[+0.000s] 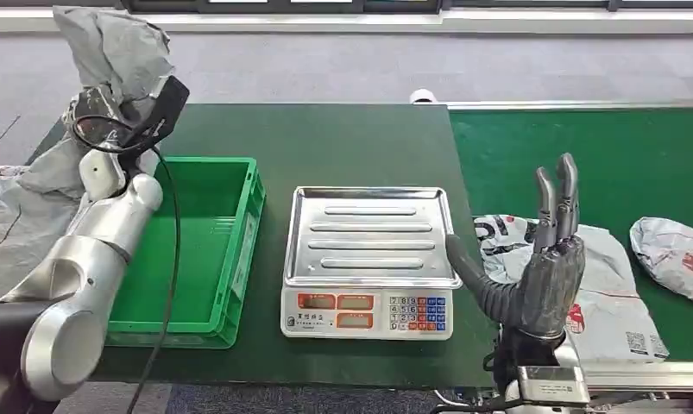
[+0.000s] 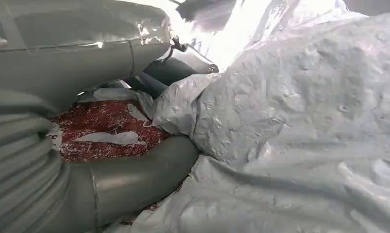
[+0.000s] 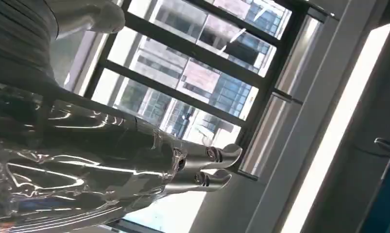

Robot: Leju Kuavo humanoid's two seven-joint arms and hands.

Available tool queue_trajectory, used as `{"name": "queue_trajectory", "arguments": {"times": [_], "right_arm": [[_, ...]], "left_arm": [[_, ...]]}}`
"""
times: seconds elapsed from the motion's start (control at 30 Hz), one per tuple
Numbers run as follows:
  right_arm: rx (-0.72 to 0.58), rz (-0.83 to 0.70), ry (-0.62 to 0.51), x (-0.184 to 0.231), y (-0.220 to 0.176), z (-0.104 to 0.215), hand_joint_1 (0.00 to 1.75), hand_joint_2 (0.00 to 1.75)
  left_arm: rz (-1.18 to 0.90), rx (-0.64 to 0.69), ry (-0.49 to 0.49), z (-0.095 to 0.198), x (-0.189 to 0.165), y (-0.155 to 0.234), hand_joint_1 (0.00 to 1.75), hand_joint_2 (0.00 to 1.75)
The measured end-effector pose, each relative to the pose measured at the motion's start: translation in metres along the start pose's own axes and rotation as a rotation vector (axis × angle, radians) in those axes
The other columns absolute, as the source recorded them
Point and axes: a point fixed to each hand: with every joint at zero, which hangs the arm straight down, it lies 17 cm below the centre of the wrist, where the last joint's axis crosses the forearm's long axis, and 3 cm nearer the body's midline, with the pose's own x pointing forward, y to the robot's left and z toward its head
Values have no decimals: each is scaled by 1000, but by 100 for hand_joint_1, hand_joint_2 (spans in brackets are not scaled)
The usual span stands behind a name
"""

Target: Moved the parcel from conveyor to table for the left to box.

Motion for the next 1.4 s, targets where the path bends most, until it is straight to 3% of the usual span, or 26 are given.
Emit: {"name": "queue_trajectory", "arguments": {"times": [0.07, 0.1, 0.13, 0.17, 0.33, 0.37, 0.4, 0.43, 0.57, 0.6, 0.7, 0.77, 0.87, 0.97, 1.0, 1.2, 1.4], "right_arm": [[12, 5, 7, -2, 1, 2, 0, 175], [21, 9, 12, -4, 2, 3, 0, 175], [37, 17, 21, -6, 4, 3, 0, 175], [57, 27, 33, -9, 8, 3, 0, 175], [100, 62, 61, -21, 18, -5, 0, 175], [100, 65, 62, -22, 18, -6, 0, 175], [101, 66, 62, -24, 18, -7, 0, 175], [103, 67, 65, -25, 19, -7, 0, 175], [100, 81, 77, -31, 17, -7, 0, 175], [92, 89, 84, -34, 14, -7, 0, 0], [65, 97, 107, -46, 0, -6, 0, 0], [52, 120, 119, -54, -11, -2, 0, 0], [44, 150, 143, -64, -23, 6, 0, 0], [41, 170, 156, -70, -29, 10, 0, 0], [39, 174, 160, -71, -31, 10, 0, 175], [31, 222, 180, -77, -37, 13, 0, 175], [113, 617, 429, -142, -66, 51, 0, 175]], "left_arm": [[19, -47, 48, 10, -23, -20, 175, 175], [20, -74, 69, 17, -34, -32, 155, 175], [15, -108, 88, 24, -45, -45, 68, 175], [8, -136, 104, 33, -55, -57, 40, 175], [32, -208, 126, 67, -86, -96, 40, 175], [38, -214, 134, 70, -90, -99, 7, 175], [40, -218, 139, 73, -92, -101, 0, 175], [44, -220, 146, 73, -95, -102, 0, 0], [160, -205, 83, 73, -79, -101, 0, 0], [247, -202, 37, 75, -65, -101, 0, 0], [654, -207, -99, 89, -17, -97, 0, 0], [892, -195, -103, 108, -2, -94, 0, 0], [1030, -166, -42, 135, -5, -96, 0, 0], [1081, -125, -48, 138, 0, -80, 0, 0], [1085, -121, -52, 140, 1, -78, 0, 0], [1164, -43, -88, 151, 0, -57, 0, 0], [1161, 208, -152, 228, -13, 12, 0, 0]]}}
